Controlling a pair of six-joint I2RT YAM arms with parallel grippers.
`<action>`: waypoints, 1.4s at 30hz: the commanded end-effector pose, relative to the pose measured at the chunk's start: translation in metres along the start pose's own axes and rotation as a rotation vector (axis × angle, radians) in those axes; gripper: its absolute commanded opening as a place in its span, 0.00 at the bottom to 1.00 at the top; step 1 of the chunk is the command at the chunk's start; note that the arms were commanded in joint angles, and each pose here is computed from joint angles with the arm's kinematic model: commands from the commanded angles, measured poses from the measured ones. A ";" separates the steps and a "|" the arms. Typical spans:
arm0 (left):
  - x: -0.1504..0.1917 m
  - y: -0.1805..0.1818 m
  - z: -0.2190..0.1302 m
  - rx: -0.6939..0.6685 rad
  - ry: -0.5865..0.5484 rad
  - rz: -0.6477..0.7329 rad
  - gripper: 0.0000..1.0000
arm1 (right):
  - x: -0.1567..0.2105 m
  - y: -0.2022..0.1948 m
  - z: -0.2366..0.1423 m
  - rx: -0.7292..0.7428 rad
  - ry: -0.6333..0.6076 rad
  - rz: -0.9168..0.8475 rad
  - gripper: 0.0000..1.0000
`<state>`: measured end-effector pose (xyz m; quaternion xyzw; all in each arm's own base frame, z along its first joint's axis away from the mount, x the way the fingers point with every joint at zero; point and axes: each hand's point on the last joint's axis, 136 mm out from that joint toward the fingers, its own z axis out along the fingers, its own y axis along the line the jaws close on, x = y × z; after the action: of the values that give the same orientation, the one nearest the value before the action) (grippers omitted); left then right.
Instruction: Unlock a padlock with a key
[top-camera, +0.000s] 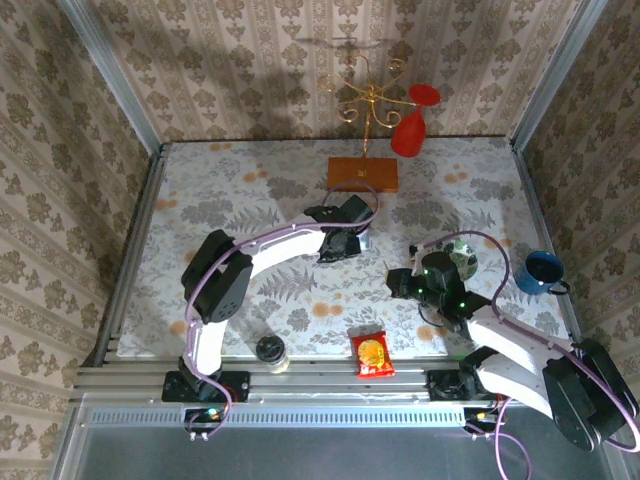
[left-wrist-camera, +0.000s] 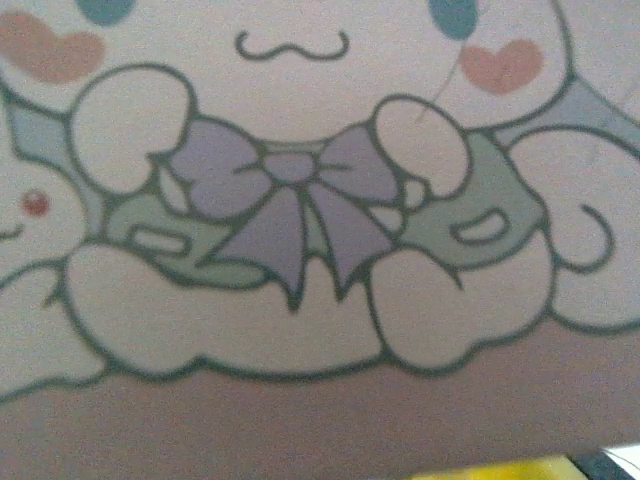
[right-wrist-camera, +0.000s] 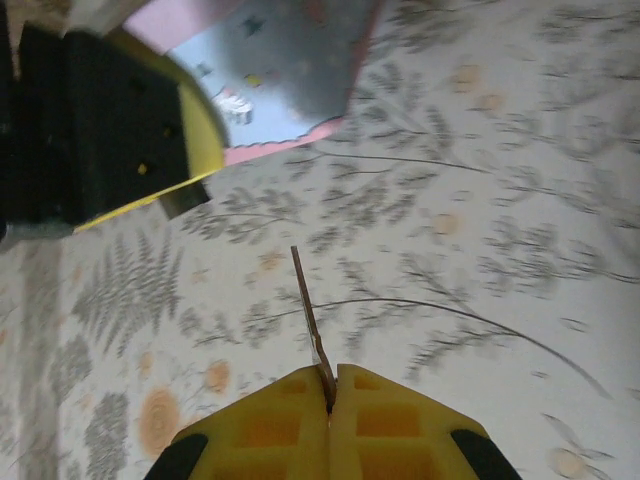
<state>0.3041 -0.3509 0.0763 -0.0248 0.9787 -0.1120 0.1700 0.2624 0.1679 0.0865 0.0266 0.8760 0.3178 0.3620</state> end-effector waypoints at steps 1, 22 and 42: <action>-0.006 -0.014 -0.035 0.088 0.034 -0.052 0.00 | -0.009 0.028 0.003 -0.145 -0.051 -0.081 0.00; -0.020 -0.021 -0.048 0.186 0.032 -0.131 0.00 | -0.012 0.057 0.051 -0.328 -0.002 -0.113 0.00; -0.018 -0.023 -0.037 0.208 0.052 -0.183 0.00 | -0.008 0.057 0.062 -0.355 -0.029 -0.129 0.00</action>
<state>0.3029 -0.3571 0.1037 -0.0873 0.9685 -0.1989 0.1219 0.2959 0.2383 0.0801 -0.0729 0.8165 0.4330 0.3748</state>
